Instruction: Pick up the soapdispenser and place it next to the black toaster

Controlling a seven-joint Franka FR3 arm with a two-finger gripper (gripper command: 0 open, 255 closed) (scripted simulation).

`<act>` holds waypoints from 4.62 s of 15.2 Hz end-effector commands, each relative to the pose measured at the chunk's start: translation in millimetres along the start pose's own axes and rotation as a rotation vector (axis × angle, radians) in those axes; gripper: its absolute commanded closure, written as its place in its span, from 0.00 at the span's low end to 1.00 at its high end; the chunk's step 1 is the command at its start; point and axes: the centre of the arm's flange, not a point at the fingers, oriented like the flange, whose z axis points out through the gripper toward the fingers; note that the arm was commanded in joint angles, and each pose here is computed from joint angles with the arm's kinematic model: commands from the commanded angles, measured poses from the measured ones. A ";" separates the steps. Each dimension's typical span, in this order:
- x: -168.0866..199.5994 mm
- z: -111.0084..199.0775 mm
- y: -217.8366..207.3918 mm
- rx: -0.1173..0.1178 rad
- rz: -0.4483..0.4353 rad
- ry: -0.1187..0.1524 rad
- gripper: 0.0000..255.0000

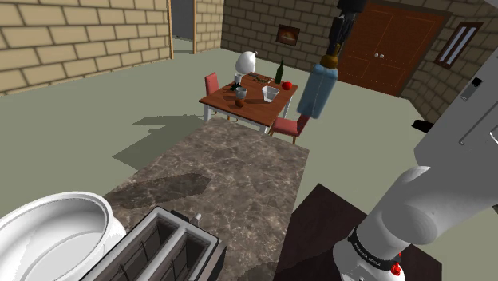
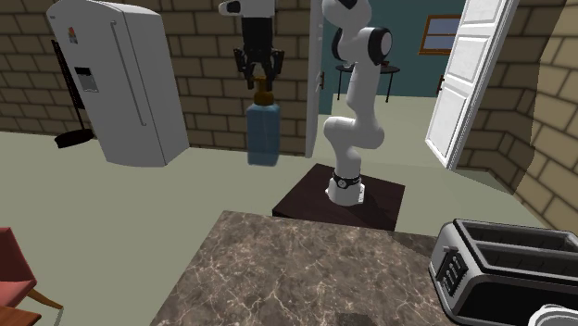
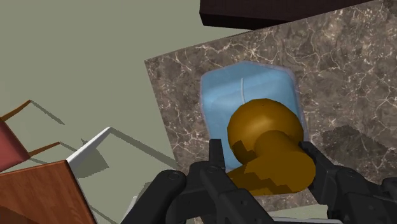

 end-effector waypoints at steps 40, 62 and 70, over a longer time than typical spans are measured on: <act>-15.5 -33.1 -475.8 0.000 0.000 0.000 1.00; -16.4 77.6 -491.3 0.000 0.000 0.000 1.00; -16.5 119.8 -491.8 0.000 0.000 0.000 1.00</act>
